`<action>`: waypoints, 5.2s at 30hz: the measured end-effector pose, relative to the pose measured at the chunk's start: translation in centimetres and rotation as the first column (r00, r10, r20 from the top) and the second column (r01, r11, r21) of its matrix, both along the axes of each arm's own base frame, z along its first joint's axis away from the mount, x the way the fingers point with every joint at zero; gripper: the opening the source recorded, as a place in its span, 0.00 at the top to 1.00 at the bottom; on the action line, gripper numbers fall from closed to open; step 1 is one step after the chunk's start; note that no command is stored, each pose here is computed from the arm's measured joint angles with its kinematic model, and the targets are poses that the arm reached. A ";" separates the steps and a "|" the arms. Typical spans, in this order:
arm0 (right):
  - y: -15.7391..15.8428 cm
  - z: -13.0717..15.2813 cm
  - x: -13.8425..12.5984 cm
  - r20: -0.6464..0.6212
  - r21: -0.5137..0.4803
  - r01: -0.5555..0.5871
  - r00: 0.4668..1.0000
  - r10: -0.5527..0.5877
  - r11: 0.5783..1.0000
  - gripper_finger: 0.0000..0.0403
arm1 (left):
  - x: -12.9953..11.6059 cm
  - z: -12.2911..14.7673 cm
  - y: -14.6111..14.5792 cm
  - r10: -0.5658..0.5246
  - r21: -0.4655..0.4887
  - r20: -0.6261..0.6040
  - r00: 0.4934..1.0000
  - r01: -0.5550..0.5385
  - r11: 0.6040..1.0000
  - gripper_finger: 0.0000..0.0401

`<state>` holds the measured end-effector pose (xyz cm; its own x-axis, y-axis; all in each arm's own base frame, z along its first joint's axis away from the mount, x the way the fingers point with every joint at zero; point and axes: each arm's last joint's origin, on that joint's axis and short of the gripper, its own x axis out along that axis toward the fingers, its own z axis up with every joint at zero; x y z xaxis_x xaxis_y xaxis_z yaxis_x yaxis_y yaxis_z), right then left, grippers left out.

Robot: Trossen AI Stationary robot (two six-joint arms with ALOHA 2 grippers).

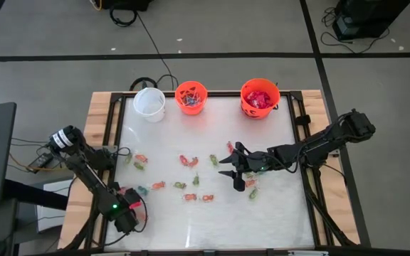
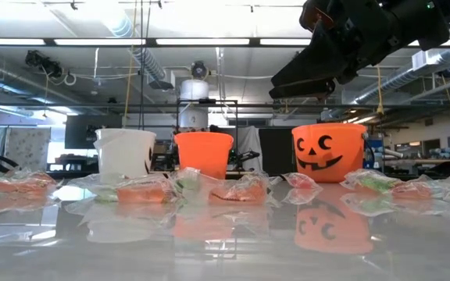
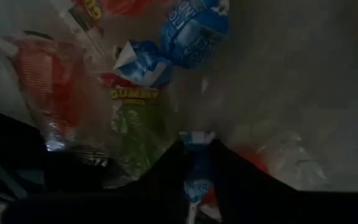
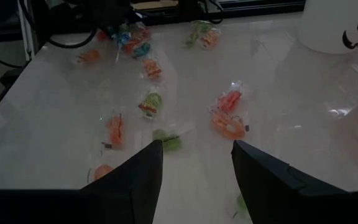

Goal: Sort candy by brand, put in halloween buckets
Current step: Put the blue lollipop into the left orange bucket

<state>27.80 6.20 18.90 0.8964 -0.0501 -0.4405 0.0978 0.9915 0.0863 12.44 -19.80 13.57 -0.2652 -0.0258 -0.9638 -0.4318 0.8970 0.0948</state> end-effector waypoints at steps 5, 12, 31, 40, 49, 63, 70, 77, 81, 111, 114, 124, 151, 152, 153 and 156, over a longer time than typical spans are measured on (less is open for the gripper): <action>0.0 0.0 0.0 0.001 0.000 0.000 1.000 0.000 1.000 0.49 | 1.4 0.9 -0.2 0.011 -0.019 0.019 1.000 -0.010 1.000 0.93; 0.0 0.0 0.0 0.001 0.000 0.000 1.000 0.000 1.000 0.49 | 4.6 2.7 0.1 0.024 -0.049 0.125 0.992 -0.018 0.999 0.94; 0.0 0.0 0.0 -0.003 -0.013 -0.015 1.000 0.015 1.000 0.49 | 12.7 10.1 10.3 -0.163 0.289 0.444 0.881 0.032 0.957 0.97; 0.0 -0.2 -0.1 -0.021 -0.017 -0.019 1.000 0.018 1.000 0.49 | 12.6 12.9 20.1 -0.210 0.441 0.634 0.745 -0.125 0.889 0.98; 0.0 -0.6 -0.2 -0.058 0.011 0.002 0.998 -0.001 1.000 0.49 | 13.2 13.5 29.5 -0.328 0.519 0.825 0.461 -0.384 0.764 0.98; 0.2 -1.5 0.8 -0.003 0.001 0.096 0.995 -0.096 0.995 0.49 | 14.7 9.9 39.4 -0.440 0.474 0.873 0.210 -0.577 0.665 0.96; 0.0 -0.6 0.5 0.038 -0.031 0.144 0.989 -0.142 0.989 0.49 | 14.9 9.1 39.8 -0.428 0.484 0.870 0.245 -0.594 0.642 0.74; -0.3 -0.5 0.6 0.047 0.000 0.180 0.983 -0.180 0.984 0.49 | 14.9 10.2 39.1 -0.436 0.448 0.884 0.168 -0.573 0.687 0.57; -0.3 -0.5 0.6 0.055 0.006 0.194 0.979 -0.194 0.981 0.49 | 14.6 11.5 38.0 -0.448 0.448 0.882 0.147 -0.559 0.698 0.57; 1.8 -0.1 0.3 0.092 0.025 0.113 0.989 -0.115 0.993 0.49 | 11.2 10.3 13.5 -0.213 0.361 0.845 0.490 -0.229 0.904 0.60; 2.0 -0.1 0.2 0.095 0.026 0.108 0.989 -0.110 0.994 0.49 | 10.3 10.0 11.6 -0.143 0.291 0.867 0.477 -0.252 0.923 0.60; 2.0 -0.1 0.2 0.096 0.007 0.105 0.990 -0.106 0.994 0.49 | 7.6 6.4 7.0 0.037 0.162 0.758 0.651 -0.243 0.956 0.60; 1.8 0.0 0.3 0.100 -0.016 0.097 0.990 -0.095 0.995 0.49 | 0.7 3.3 2.6 0.036 0.088 0.273 0.961 -0.062 0.994 0.60; 1.8 0.0 0.3 0.100 -0.016 0.097 0.990 -0.095 0.995 0.49 | 0.6 3.1 2.7 0.035 0.089 0.274 0.961 -0.062 0.994 0.60; 1.8 0.0 0.3 0.101 -0.016 0.097 0.990 -0.095 0.995 0.49 | 0.6 2.9 2.8 0.036 0.087 0.275 0.961 -0.062 0.994 0.60; 1.8 0.0 0.3 0.101 -0.016 0.097 0.990 -0.095 0.995 0.49 | 0.5 1.9 2.8 0.045 0.051 0.304 0.951 -0.064 0.997 0.60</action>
